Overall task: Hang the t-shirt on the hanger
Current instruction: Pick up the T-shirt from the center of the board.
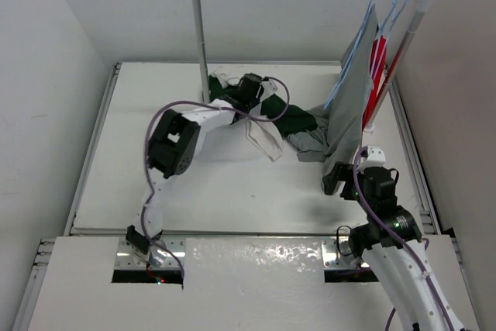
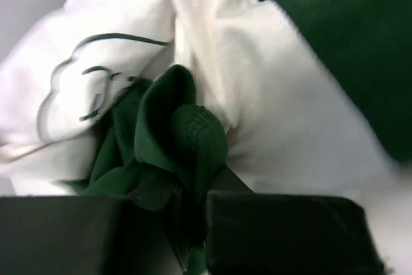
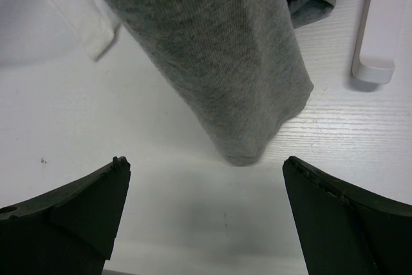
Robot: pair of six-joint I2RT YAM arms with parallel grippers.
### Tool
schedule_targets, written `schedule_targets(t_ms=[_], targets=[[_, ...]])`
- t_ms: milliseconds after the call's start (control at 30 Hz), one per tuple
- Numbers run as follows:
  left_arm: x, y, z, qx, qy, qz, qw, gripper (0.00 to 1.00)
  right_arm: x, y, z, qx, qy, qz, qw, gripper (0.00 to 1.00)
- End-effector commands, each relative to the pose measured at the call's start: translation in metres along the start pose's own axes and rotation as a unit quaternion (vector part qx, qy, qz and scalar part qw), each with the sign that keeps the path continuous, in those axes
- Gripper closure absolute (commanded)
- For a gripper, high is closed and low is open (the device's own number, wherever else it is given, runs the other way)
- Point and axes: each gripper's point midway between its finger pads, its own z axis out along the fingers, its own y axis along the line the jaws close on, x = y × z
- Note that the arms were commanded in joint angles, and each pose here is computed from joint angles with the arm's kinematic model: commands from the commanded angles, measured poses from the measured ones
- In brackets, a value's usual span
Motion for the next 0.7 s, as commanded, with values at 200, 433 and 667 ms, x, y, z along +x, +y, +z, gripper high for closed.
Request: schedule_targets(t_ms=[200, 433, 667], targets=[[-0.066, 0.0, -0.312, 0.23, -0.139, 0.064, 0.961, 1.0, -0.009, 0.012, 0.002, -0.031, -0.008, -0.013, 0.999, 0.01], [-0.081, 0.095, -0.419, 0.149, -0.212, 0.024, 0.966, 1.0, -0.013, 0.018, 0.0, -0.046, -0.01, -0.024, 0.999, 0.01], [-0.073, 0.039, -0.411, 0.254, -0.22, 0.027, 0.941, 1.0, -0.02, 0.024, -0.005, -0.065, -0.032, -0.03, 0.997, 0.01]])
